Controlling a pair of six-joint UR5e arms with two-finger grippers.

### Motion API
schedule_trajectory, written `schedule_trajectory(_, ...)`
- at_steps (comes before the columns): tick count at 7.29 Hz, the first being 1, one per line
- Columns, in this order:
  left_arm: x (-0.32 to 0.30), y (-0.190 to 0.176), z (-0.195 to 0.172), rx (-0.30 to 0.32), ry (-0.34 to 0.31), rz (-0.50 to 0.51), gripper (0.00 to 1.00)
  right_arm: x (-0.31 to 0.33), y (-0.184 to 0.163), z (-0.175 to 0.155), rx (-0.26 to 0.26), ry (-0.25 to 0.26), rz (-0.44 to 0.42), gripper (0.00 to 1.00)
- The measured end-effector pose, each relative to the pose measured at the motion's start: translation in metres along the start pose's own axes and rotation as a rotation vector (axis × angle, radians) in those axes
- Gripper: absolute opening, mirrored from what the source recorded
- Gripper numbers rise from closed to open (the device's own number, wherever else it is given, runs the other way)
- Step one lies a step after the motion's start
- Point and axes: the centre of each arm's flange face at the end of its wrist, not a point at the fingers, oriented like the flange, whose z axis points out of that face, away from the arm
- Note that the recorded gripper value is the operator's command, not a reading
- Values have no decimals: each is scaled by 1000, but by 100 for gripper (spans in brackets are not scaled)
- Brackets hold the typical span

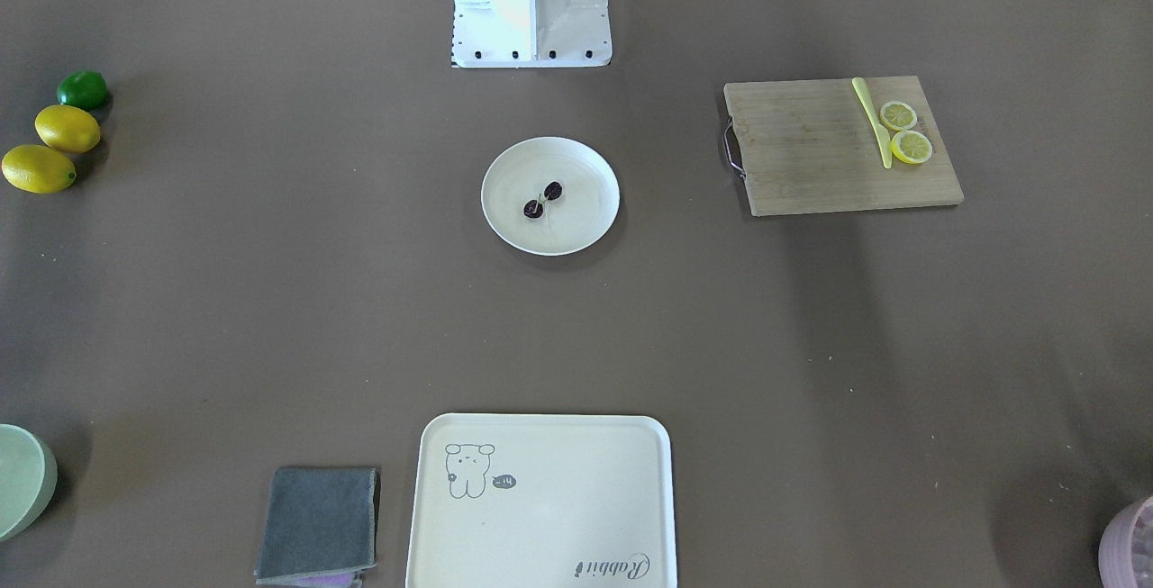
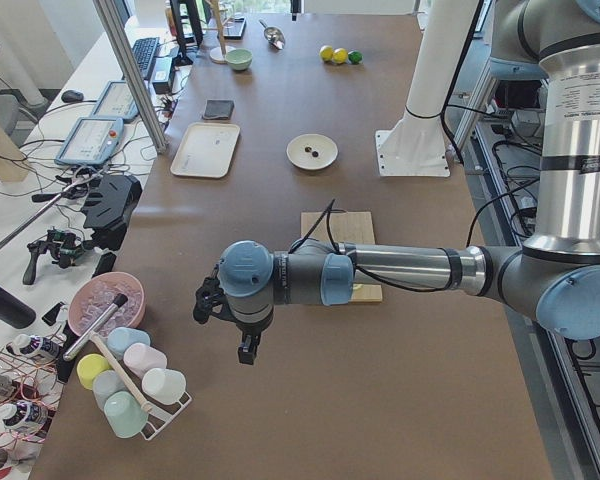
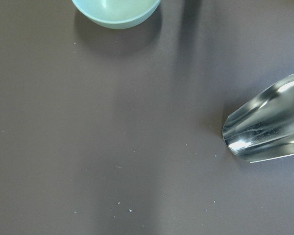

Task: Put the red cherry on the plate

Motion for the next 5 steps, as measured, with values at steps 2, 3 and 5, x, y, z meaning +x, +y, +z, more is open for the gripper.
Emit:
schedule_trajectory(2,13,33,-5,9,-9,14,97,4,3,-2,-9,-2,14,100)
schedule_trajectory(3,19,42,-9,16,-9,21,97,7,10,-2,-14,-8,22,100)
schedule_trajectory(5,23,45,-14,31,-9,26,98,12,22,-3,-12,-12,22,100)
